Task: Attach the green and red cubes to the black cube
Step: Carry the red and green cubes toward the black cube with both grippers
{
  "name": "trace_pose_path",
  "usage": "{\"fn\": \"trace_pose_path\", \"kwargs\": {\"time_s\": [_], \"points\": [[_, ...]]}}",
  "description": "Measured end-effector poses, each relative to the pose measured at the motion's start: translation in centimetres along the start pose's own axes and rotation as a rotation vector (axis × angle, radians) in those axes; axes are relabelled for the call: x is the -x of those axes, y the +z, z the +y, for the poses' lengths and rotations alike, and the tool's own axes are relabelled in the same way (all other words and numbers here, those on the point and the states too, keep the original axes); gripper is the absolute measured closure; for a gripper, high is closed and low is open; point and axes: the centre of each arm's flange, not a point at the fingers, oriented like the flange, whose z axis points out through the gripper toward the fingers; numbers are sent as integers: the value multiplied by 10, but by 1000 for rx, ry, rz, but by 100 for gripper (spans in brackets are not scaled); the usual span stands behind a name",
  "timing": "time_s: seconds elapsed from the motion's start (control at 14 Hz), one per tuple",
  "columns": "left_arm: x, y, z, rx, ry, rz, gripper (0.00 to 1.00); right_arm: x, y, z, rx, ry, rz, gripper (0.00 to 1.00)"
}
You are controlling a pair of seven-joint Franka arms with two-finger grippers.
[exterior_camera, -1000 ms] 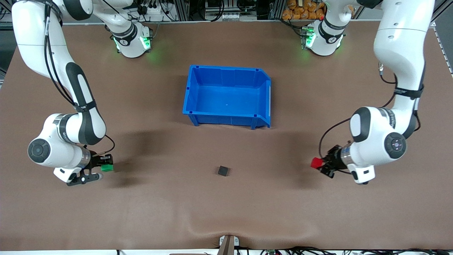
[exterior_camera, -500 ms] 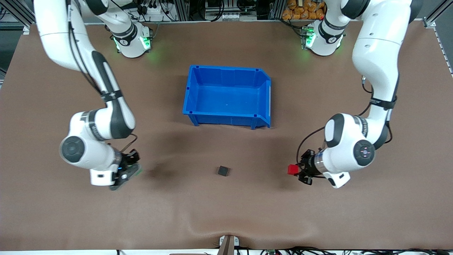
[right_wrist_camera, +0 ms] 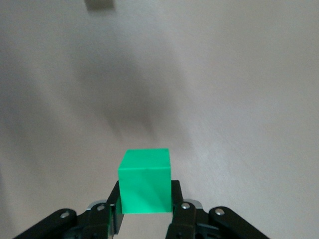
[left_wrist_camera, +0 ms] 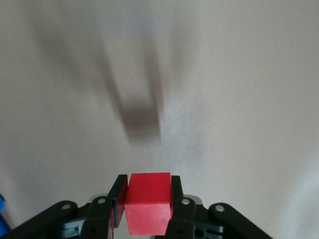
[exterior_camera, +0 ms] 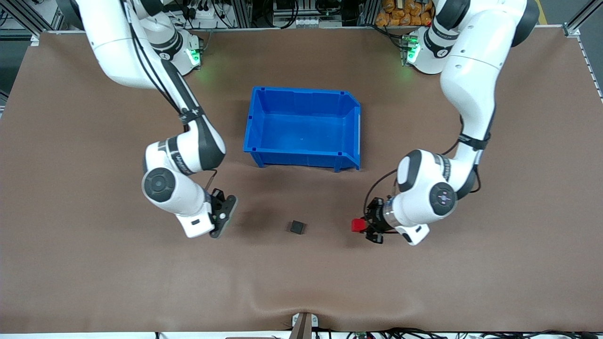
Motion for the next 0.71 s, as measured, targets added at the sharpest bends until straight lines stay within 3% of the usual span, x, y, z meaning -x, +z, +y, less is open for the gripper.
{"fn": "trace_pose_path", "kwargs": {"time_s": [0.36,0.71], "points": [[20,24,13,45,24,-18,61,-44,24,-21,8,-65,9,60],[48,45,16,99,60,-39,61,-82,45,-41,48,-90,51,60]]}}
